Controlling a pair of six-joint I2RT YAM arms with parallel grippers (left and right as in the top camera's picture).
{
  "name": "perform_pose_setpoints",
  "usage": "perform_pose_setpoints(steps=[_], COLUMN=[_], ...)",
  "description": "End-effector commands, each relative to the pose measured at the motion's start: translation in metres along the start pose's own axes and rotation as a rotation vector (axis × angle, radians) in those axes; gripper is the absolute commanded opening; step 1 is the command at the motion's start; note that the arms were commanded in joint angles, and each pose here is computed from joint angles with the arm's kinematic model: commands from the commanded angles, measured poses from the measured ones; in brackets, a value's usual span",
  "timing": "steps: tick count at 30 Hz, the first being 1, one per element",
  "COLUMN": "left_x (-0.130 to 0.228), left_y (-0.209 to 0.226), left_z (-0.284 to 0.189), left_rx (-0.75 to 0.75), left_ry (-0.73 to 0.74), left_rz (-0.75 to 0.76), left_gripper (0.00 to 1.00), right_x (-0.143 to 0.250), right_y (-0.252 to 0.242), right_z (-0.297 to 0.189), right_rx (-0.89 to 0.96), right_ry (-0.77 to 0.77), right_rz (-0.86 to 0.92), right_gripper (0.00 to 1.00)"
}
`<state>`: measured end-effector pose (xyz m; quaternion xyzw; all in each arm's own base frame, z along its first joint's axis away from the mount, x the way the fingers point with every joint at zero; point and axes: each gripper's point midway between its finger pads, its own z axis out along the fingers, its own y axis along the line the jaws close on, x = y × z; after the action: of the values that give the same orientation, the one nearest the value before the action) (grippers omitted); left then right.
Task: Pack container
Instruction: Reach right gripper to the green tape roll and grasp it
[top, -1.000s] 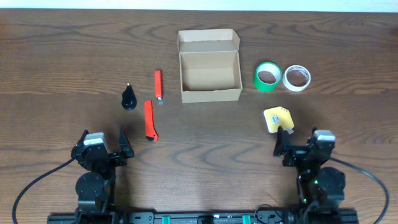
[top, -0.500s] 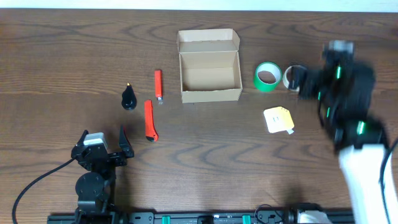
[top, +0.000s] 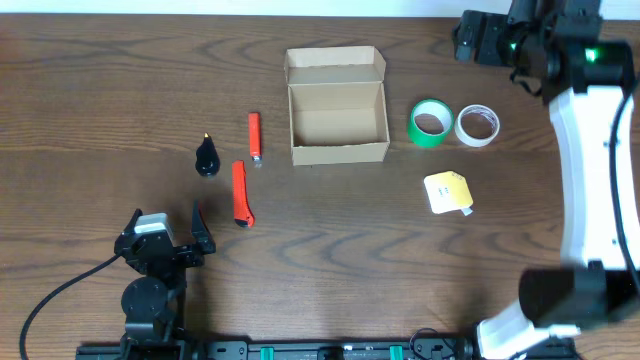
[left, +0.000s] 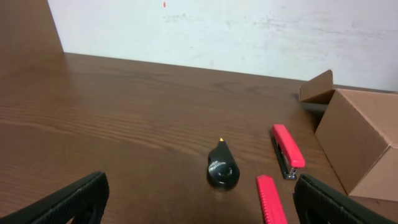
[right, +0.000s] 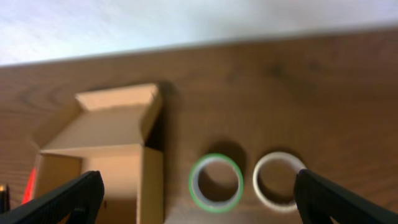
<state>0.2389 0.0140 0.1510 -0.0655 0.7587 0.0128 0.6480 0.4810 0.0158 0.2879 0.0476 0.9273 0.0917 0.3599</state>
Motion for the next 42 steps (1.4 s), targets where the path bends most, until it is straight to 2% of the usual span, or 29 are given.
perform_pose_setpoints(steps=[1, 9, 11, 13, 16, 23, 29, 42], left_x=[0.016, 0.016, 0.016, 0.016, 0.016, 0.016, 0.016, 0.016], left_y=[0.003, 0.003, 0.003, 0.003, 0.003, 0.003, 0.003, 0.003], left_z=[0.001, 0.001, 0.001, 0.001, 0.001, 0.001, 0.001, 0.001], left_rx=[-0.013, -0.013, -0.013, -0.013, -0.013, -0.013, -0.013, -0.013], left_ry=[0.046, 0.046, 0.046, 0.046, 0.046, 0.046, 0.046, 0.046], left_rz=[0.008, 0.008, 0.008, 0.008, 0.008, 0.008, 0.008, 0.008], left_gripper=[0.96, 0.95, 0.95, 0.95, 0.95, 0.95, 0.95, 0.95], right_x=[0.011, 0.056, 0.060, 0.064, 0.074, 0.107, 0.127, 0.171], right_y=[-0.013, -0.027, -0.019, -0.019, -0.034, -0.052, -0.055, -0.054], right_z=[0.032, 0.086, 0.091, 0.095, 0.102, 0.126, 0.142, 0.171], right_rx=[-0.006, 0.006, -0.045, -0.044, 0.054, 0.131, 0.144, 0.176], right_ry=[0.098, 0.289, 0.305, 0.321, 0.352, 0.470, 0.535, 0.672], right_rz=[0.083, 0.122, 0.100, 0.090, 0.102, 0.108, 0.125, 0.131], right_gripper=[0.99, 0.99, 0.89, 0.87, 0.87, 0.79, 0.65, 0.56])
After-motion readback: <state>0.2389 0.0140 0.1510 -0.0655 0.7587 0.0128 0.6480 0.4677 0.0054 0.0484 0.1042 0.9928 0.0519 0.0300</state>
